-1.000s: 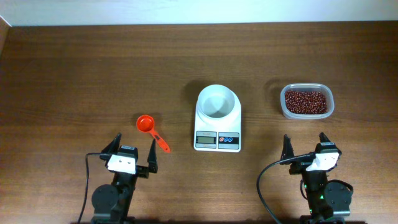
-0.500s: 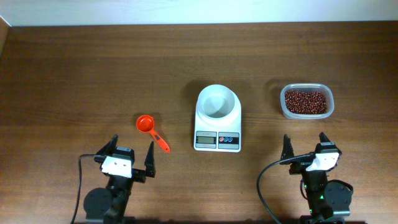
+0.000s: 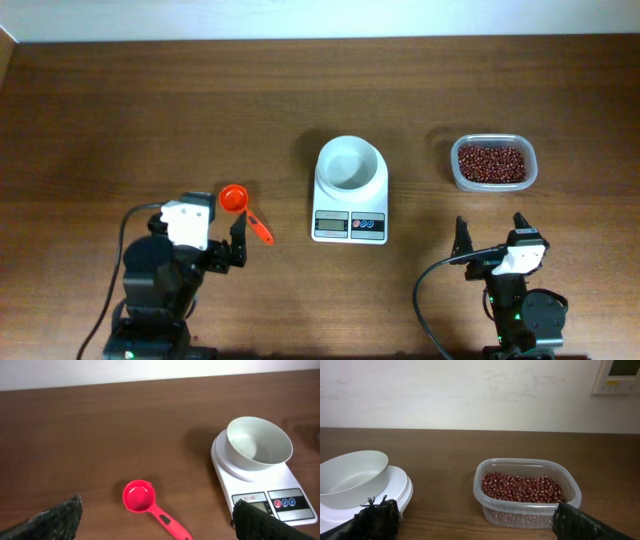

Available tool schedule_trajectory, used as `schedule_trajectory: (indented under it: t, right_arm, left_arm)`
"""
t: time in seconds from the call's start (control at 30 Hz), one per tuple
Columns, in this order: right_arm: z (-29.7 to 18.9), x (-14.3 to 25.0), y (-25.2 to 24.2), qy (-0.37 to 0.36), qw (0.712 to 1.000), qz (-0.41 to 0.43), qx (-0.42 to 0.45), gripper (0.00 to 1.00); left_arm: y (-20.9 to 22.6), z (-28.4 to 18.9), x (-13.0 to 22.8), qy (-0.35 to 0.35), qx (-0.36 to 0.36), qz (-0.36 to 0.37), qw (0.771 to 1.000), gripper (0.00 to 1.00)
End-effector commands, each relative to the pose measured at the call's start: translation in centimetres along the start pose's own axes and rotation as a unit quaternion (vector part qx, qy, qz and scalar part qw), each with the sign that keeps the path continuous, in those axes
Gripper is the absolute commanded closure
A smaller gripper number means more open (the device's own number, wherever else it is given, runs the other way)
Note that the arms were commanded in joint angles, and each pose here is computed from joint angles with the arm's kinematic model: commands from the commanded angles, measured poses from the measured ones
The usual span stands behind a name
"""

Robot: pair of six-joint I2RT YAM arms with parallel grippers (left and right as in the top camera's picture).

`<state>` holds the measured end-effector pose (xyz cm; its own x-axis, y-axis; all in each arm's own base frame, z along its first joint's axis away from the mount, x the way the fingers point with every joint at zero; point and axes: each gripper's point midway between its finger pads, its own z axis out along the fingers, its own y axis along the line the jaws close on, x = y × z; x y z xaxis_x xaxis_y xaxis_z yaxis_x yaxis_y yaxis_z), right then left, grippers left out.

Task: Scoop and weigh 50g on scale
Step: 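Reach the left gripper to the orange scoop and grasp its cup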

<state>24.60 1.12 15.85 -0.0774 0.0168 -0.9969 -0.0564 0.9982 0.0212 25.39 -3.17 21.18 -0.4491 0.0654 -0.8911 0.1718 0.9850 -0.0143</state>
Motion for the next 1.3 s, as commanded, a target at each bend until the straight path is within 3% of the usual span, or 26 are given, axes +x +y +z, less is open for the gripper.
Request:
schedule_trajectory:
  t: [0.0, 0.2, 0.37, 0.47, 0.57, 0.67, 0.83, 0.97, 1.07, 1.27]
  right_arm:
    - [0.0, 0.3, 0.0, 0.002, 1.000, -0.004, 0.002, 0.01]
    - [0.0, 0.3, 0.0, 0.002, 1.000, -0.004, 0.002, 0.01]
    - [0.0, 0.3, 0.0, 0.002, 1.000, -0.004, 0.002, 0.01]
    - [0.0, 0.3, 0.0, 0.002, 1.000, -0.004, 0.002, 0.01]
    - [0.0, 0.3, 0.0, 0.002, 1.000, -0.004, 0.002, 0.01]
    - [0.0, 0.3, 0.0, 0.002, 1.000, -0.004, 0.002, 0.01]
    - [0.0, 0.3, 0.0, 0.002, 1.000, -0.004, 0.002, 0.01]
    - [0.0, 0.3, 0.0, 0.002, 1.000, -0.004, 0.002, 0.01]
    - [0.0, 0.3, 0.0, 0.002, 1.000, -0.004, 0.002, 0.01]
    - [0.0, 0.3, 0.0, 0.002, 1.000, -0.004, 0.002, 0.01]
  left_arm:
    - [0.0, -0.9, -3.7, -0.021, 0.002, -0.003, 1.000, 0.01]
    - [-0.9, -0.5, -4.1, 0.003, 0.032, -0.007, 0.999, 0.01]
    - [-3.7, -0.7, -3.8, 0.012, 0.114, -0.010, 0.993, 0.01]
    - [-3.5, -0.7, -3.4, 0.020, 0.109, -0.012, 0.994, 0.01]
    - [-2.4, -0.5, -2.4, 0.041, 0.075, -0.023, 0.996, 0.01]
    - [0.5, 0.1, -1.3, 0.066, -0.014, -0.094, 0.993, 0.01]
    - [1.8, 3.6, 1.3, 0.142, -0.044, -0.208, 0.967, 0.00]
    - [4.1, 6.1, 4.7, 0.202, -0.107, -0.291, 0.929, 0.01]
    - [4.5, 7.5, 6.5, 0.235, -0.117, -0.301, 0.917, 0.15]
    - [4.9, 10.8, 9.3, 0.271, -0.135, -0.339, 0.891, 0.33]
